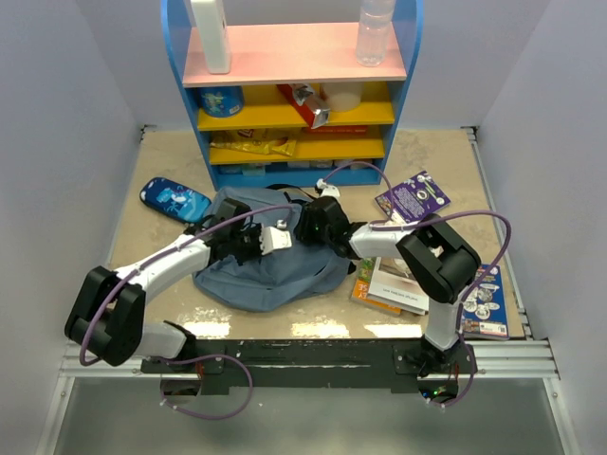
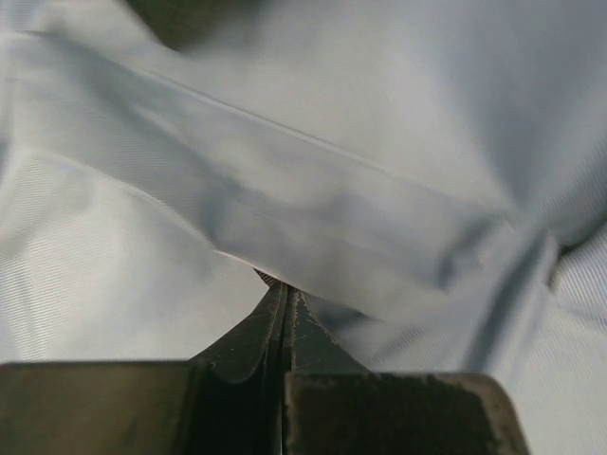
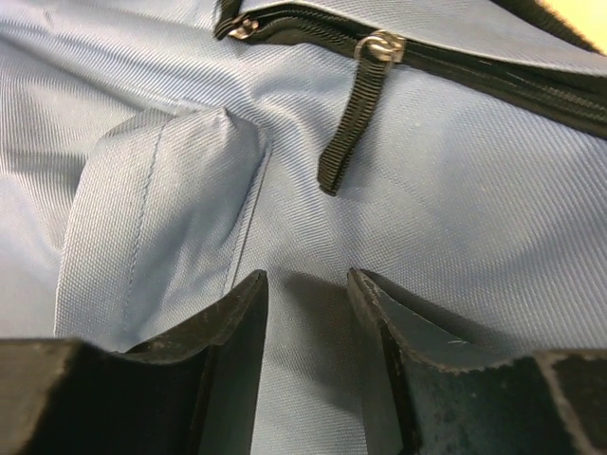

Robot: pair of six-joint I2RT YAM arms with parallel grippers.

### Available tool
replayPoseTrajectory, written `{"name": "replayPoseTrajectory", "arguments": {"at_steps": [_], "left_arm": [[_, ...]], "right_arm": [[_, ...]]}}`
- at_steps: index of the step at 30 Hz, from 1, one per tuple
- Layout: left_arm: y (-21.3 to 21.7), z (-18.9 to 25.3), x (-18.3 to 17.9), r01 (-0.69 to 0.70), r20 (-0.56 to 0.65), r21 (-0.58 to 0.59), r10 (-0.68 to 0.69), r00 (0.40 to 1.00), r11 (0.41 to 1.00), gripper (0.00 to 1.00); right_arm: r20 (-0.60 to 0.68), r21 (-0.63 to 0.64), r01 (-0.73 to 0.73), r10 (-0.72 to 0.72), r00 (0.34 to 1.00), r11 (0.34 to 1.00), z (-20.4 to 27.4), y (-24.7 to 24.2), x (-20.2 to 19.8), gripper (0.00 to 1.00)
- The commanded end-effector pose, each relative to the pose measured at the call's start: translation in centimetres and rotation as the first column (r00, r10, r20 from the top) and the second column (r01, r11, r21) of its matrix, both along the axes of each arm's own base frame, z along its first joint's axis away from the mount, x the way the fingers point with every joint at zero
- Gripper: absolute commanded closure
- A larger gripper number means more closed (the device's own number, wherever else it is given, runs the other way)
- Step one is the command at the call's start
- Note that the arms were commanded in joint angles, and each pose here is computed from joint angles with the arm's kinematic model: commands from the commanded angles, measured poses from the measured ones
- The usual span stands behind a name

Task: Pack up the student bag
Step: Unzip the student bag at the center of the board.

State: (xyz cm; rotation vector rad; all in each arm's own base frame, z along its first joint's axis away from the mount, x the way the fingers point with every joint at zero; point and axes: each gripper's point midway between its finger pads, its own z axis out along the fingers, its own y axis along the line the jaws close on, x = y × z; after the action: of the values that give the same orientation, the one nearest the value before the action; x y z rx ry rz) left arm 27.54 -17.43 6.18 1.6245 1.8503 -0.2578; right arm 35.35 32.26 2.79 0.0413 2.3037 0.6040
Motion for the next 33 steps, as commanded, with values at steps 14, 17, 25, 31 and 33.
{"name": "replayPoseTrajectory", "arguments": {"at_steps": [14,17,25,31,33], "left_arm": [[1.8,3.1,-6.2,0.152,-0.093,0.031,-0.149,0.984,0.988,1.00],[2.0,2.4,-6.5,0.164,-0.100,0.039,-0.159,0.982,0.986,1.00],[3.4,3.6,-10.4,0.303,-0.215,0.070,-0.283,0.935,0.950,1.00],[4.4,4.1,-12.1,0.332,-0.246,0.089,-0.302,0.921,0.939,1.00],[4.2,4.1,-11.4,0.292,-0.213,0.084,-0.270,0.939,0.953,0.97]], "right_arm": [[-0.197,-0.297,0.117,-0.181,0.964,0.948,-8.5,-7.6,-2.6,0.62],[-0.195,-0.280,0.125,-0.184,0.963,0.952,-8.2,-7.5,-2.7,0.62],[-0.189,-0.311,0.145,-0.210,0.959,0.939,-8.5,-8.4,-2.2,0.64],[-0.179,-0.273,0.163,-0.216,0.960,0.948,-7.6,-7.9,-1.8,0.61],[-0.155,-0.240,0.158,-0.199,0.968,0.958,-6.2,-7.4,-1.5,0.56]]}}
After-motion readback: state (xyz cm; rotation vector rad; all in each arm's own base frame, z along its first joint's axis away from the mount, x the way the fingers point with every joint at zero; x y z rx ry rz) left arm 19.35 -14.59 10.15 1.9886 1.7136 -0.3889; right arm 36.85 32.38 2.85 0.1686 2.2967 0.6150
